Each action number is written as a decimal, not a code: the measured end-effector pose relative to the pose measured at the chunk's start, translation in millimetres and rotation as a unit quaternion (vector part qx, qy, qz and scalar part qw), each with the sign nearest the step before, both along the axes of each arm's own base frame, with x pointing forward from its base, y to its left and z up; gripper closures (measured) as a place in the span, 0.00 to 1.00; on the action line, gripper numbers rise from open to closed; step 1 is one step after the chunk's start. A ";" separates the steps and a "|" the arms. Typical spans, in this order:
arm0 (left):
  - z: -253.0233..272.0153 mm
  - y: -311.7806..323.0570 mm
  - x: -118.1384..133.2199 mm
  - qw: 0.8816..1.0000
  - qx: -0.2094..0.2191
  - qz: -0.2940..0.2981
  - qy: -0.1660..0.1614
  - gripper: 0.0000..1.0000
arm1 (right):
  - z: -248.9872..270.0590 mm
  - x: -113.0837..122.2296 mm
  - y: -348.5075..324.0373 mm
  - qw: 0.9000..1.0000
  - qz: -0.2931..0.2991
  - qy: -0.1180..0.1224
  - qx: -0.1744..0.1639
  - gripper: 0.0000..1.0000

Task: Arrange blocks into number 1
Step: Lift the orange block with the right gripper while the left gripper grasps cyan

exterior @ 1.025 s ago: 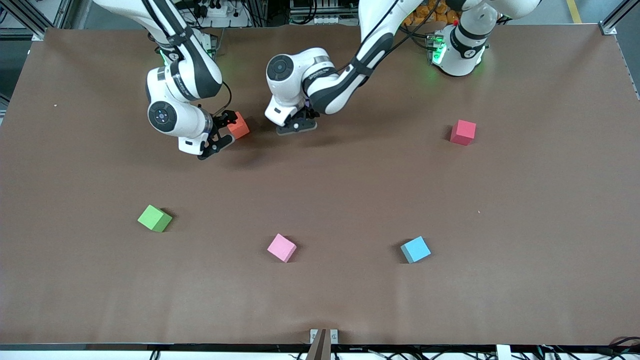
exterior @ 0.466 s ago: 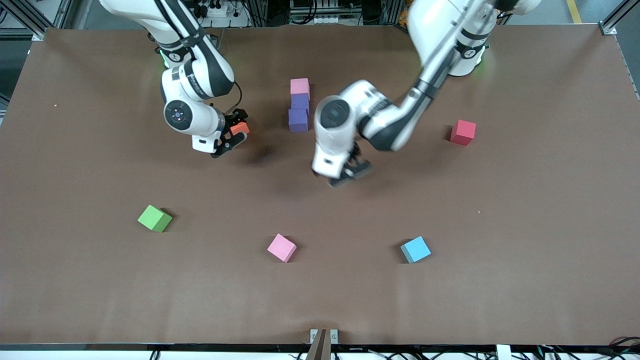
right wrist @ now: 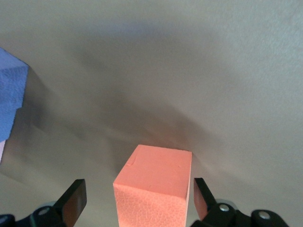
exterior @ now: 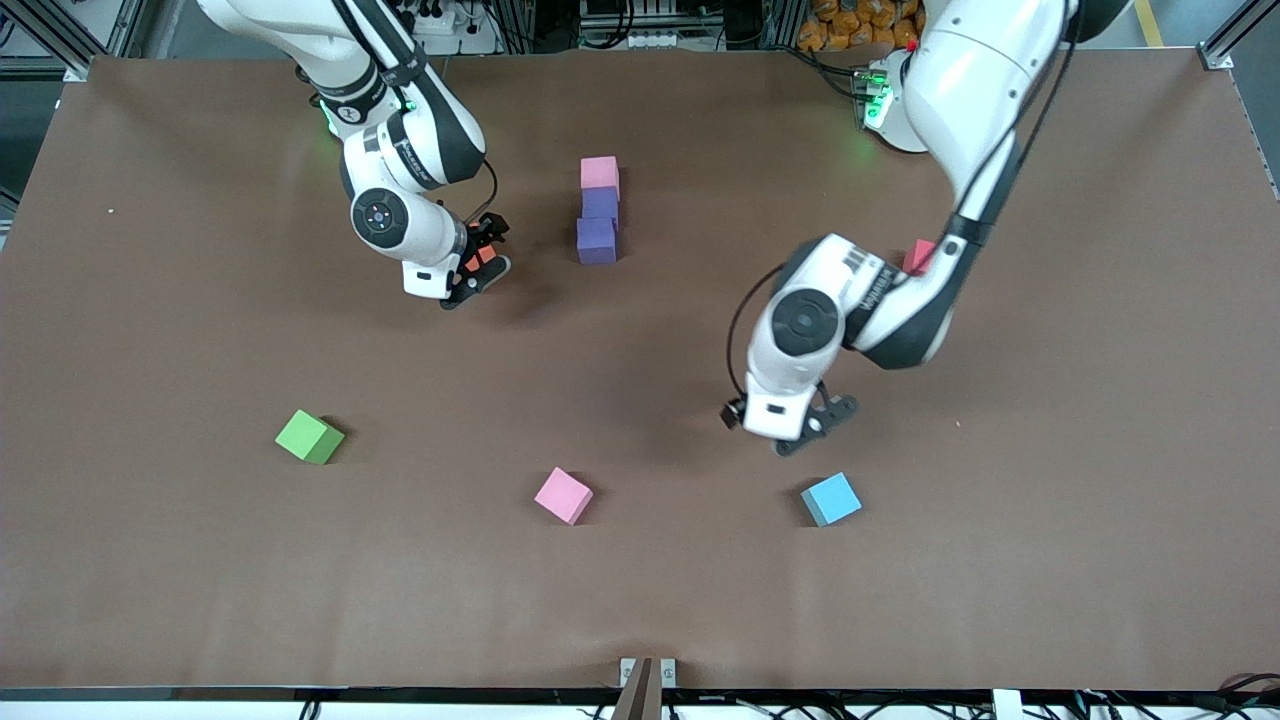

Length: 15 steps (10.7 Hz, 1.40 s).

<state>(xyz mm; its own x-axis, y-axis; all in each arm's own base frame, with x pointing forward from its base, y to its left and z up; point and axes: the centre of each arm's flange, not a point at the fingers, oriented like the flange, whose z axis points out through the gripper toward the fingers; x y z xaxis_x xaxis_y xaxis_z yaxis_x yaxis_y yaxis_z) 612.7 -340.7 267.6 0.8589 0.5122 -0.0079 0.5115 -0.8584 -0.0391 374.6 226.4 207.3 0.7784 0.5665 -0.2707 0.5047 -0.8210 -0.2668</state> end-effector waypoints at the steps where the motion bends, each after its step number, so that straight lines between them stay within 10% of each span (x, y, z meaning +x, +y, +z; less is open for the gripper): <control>1: -1.0 13.6 9.7 1.000 -0.001 -0.009 0.000 0.00 | -2.7 -1.9 -1.2 1.000 0.000 0.002 -0.002 0.00; 15: -31.4 87.7 82.7 0.998 0.002 -0.028 -0.055 0.00 | -21.7 -6.8 -8.5 1.000 -0.006 0.011 -0.010 0.10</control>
<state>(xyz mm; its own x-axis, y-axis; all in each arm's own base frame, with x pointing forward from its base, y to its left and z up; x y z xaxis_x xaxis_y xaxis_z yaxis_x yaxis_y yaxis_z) 695.4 -252.9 236.2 0.8817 0.4632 0.0898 0.4642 -0.8857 0.0112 367.8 217.9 185.6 0.7784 0.5514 -0.3000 0.4891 -0.8323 -0.2607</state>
